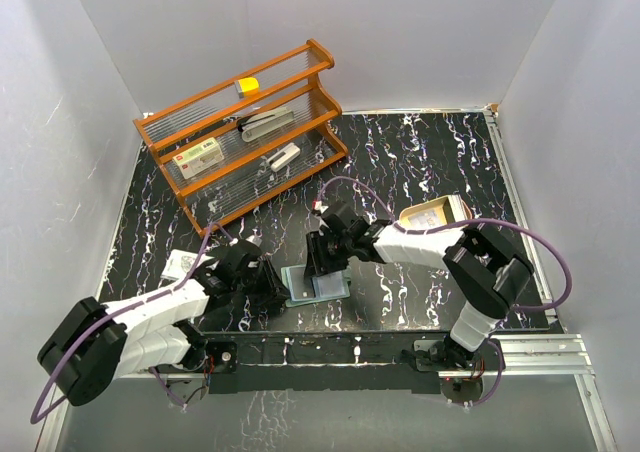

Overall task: Put the credit cards into the card holder
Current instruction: Insert the credit card into the card holder, then pick up the credit card from the storage box.

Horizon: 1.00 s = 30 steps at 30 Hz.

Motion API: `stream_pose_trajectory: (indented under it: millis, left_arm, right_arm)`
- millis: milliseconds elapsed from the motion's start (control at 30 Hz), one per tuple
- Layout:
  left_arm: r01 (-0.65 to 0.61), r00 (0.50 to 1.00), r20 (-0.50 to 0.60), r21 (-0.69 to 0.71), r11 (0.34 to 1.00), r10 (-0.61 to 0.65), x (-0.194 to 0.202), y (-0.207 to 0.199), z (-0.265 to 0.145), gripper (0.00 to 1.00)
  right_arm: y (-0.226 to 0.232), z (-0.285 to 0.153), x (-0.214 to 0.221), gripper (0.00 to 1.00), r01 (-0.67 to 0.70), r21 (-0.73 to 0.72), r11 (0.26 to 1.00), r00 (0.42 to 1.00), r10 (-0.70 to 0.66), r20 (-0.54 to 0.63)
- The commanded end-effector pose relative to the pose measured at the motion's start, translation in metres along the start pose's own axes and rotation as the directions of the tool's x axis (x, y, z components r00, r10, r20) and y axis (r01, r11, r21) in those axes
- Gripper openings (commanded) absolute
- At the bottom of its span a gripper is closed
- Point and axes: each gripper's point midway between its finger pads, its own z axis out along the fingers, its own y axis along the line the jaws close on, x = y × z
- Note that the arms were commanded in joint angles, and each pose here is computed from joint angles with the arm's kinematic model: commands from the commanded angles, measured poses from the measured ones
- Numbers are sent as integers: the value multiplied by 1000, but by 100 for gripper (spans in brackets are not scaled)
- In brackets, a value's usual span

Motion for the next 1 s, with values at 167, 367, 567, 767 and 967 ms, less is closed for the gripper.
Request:
stream_pose_trajectory:
  millis: [167, 367, 567, 767, 967]
  left_arm:
    - [-34, 998, 53, -25, 999, 35, -12, -9, -21, 44]
    - [-66, 994, 83, -4, 998, 67, -20, -24, -35, 55]
    - [-95, 990, 104, 28, 995, 92, -25, -38, -48, 58]
    - [-115, 989, 101, 54, 992, 109, -22, -44, -59, 70]
    - [-138, 986, 107, 73, 988, 130, -22, -50, -72, 99]
  right_arm:
    - [-19, -46, -60, 40, 133, 212, 968, 977, -165, 138]
    - [-56, -83, -94, 40, 121, 414, 902, 965, -206, 166]
    - [-106, -143, -134, 42, 58, 656, 753, 941, -260, 215]
    - [-171, -215, -159, 45, -81, 864, 496, 939, -253, 233]
    - [-216, -259, -162, 46, -134, 945, 298, 953, -222, 205]
